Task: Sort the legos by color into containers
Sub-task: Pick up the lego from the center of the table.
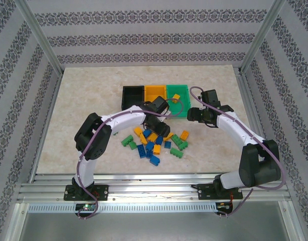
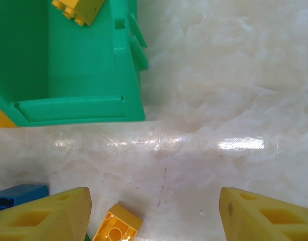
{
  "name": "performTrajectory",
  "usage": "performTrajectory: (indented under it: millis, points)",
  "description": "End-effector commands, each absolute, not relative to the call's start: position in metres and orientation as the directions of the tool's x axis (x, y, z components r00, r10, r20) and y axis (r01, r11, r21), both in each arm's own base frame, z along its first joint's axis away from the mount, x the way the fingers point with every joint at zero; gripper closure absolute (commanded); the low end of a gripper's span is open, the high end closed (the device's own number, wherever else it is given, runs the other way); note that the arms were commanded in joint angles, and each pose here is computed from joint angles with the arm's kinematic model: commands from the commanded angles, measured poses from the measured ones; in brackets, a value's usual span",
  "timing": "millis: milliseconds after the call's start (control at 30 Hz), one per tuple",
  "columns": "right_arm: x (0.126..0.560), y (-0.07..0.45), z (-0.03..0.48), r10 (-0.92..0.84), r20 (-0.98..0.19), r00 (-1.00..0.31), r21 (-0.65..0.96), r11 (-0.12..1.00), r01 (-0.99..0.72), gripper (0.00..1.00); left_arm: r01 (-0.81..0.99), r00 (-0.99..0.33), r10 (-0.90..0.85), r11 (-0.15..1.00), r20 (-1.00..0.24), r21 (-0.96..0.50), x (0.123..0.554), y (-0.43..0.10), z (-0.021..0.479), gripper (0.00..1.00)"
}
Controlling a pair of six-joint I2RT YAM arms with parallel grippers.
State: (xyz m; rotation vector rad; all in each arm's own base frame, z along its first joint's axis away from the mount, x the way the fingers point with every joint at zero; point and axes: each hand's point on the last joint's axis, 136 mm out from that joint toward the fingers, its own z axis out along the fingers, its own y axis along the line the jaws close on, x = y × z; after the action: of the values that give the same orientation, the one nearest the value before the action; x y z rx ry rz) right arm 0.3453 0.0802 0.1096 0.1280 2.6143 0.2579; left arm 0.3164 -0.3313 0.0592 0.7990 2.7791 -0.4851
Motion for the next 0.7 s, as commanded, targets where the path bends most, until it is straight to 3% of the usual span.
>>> performTrajectory:
  millis: [0,33,233,400,667]
  points:
    - [0.341,0.08,0.111,0.139,-0.484,-0.864,0.195,0.98,0.048,0.32,0.558,-0.827,0.513,0.8,-0.231,-0.223,0.309,-0.326,0.048,0.44]
    - [0.341,0.08,0.112,0.139,-0.484,-0.864,0.195,0.98,0.049,0.31,0.557,-0.827,0.511,0.801,-0.235,-0.219,0.31,-0.325,0.049,0.49]
    - [0.339,0.078,0.112,0.141,-0.489,-0.861,0.193,0.98,0.051,0.31,0.562,-0.823,0.511,0.797,-0.25,-0.221,0.314,-0.328,0.052,0.58]
    - [0.335,0.079,0.111,0.133,-0.488,-0.863,0.19,0.981,0.044,0.31,0.562,-0.819,0.503,0.801,-0.277,-0.207,0.319,-0.324,0.067,0.61]
    - [0.331,0.094,0.111,0.108,-0.463,-0.88,0.225,0.974,0.001,0.31,0.514,-0.805,0.409,0.842,-0.43,-0.162,0.36,-0.302,0.129,0.64]
